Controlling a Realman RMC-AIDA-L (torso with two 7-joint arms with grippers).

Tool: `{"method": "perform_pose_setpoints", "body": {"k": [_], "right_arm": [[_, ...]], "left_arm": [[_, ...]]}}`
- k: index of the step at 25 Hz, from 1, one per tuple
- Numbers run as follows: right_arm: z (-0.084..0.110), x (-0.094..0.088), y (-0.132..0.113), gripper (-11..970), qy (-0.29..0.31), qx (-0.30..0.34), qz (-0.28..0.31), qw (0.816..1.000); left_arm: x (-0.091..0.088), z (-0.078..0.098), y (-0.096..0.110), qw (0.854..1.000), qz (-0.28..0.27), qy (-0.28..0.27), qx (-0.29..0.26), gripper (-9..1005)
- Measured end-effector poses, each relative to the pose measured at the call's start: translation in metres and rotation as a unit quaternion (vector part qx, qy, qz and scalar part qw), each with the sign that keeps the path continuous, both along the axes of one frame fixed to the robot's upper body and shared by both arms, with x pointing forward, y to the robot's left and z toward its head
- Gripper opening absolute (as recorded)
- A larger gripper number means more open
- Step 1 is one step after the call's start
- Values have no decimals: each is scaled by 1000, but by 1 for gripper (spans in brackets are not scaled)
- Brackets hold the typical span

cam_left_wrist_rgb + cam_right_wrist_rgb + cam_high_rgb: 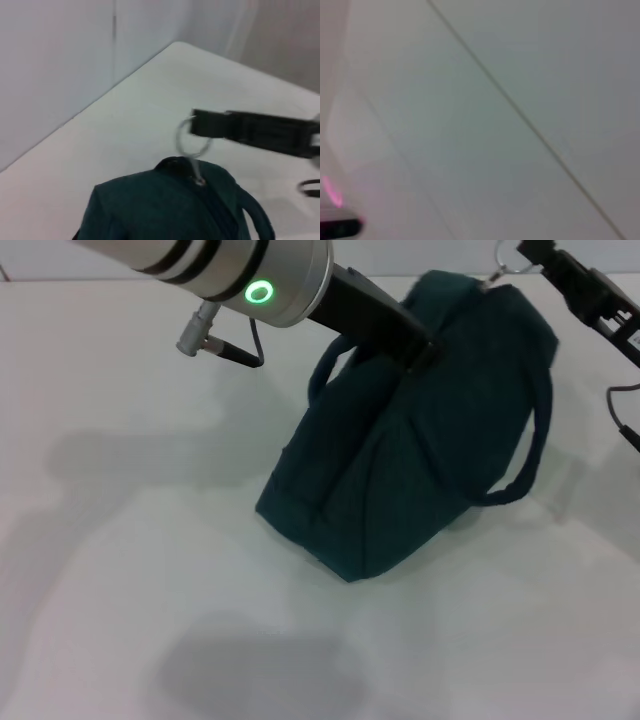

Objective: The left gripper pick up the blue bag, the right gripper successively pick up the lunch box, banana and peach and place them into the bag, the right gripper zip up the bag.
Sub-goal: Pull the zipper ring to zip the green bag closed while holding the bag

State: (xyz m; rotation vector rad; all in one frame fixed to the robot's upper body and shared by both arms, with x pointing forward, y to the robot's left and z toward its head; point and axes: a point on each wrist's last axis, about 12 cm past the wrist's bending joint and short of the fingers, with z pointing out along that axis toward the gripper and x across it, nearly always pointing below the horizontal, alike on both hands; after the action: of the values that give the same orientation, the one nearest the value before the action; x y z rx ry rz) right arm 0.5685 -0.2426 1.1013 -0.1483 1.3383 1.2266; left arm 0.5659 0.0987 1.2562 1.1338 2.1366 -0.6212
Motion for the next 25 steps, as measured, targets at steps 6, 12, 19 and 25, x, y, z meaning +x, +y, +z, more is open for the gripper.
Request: {"method": "perform_pose_setpoints", "body": {"k": [6,12,19,25], "right_arm": [[-6,2,-6,27,23,0,-27,999],[-15,5,-12,41,54,-15,-53,997],[-25,7,-13,57,86,-40,-67,993],[-32,8,-15,70,106,-61,-76,990]], "left_arm": [[-4,4,7,999,-28,10,-30,76],[-8,7,16,998,-41,0,-57,76],[-9,14,29,995,-39,-11,-96,76],[-9,17,35,991,-44,-18,-122,77]]}}
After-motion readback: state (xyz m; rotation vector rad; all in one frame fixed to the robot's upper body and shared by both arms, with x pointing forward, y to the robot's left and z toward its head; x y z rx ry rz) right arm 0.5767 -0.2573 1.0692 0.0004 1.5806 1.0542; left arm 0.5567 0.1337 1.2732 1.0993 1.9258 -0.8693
